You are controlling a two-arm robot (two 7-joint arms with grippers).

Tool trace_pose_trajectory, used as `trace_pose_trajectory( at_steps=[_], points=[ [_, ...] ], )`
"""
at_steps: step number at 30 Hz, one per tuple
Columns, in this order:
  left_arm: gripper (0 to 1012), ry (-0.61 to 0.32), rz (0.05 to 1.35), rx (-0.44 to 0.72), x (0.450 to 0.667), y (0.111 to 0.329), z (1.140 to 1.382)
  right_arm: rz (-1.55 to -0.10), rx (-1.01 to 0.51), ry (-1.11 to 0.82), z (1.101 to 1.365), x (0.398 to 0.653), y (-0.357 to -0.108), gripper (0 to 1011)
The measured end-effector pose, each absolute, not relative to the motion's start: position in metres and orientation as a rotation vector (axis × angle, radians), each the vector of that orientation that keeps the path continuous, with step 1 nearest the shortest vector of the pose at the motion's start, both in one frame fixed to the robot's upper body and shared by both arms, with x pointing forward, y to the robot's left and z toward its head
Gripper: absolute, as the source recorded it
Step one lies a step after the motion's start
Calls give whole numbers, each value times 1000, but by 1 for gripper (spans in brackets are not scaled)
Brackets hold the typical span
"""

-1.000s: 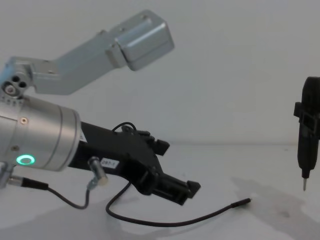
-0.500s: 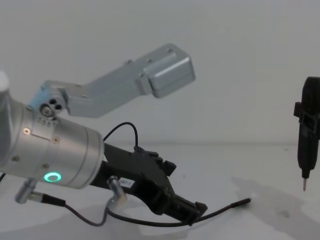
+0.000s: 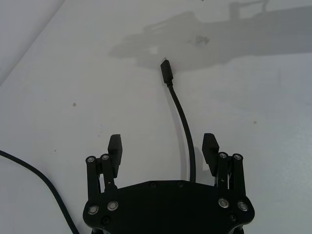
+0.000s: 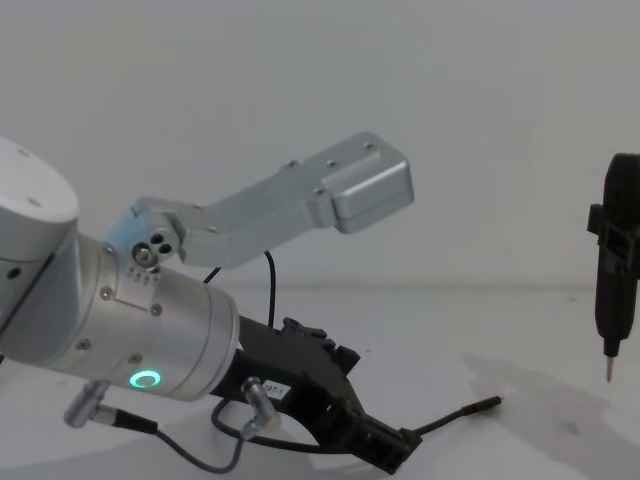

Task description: Pick up the data cable with the one hand.

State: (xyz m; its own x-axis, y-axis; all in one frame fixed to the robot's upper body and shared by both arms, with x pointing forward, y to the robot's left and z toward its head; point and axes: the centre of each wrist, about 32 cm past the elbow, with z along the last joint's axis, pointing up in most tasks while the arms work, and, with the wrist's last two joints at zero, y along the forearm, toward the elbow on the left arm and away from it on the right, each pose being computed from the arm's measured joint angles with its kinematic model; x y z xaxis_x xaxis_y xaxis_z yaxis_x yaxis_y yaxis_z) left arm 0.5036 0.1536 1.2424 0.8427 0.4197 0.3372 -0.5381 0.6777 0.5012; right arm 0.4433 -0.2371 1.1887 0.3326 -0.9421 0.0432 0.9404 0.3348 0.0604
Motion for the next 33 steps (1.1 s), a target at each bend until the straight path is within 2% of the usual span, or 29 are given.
trace_pose_trajectory(
  at_steps=[23, 27, 33],
  points=[
    [997, -197, 564, 646, 508, 146, 1237, -1230, 26, -75, 1189, 443, -237, 268],
    [929, -197, 563, 646, 508, 146, 1238, -1230, 26, -75, 1189, 443, -237, 268],
    [771, -197, 562, 645, 508, 147, 1238, -1229, 26, -75, 1189, 443, -237, 268]
  ],
)
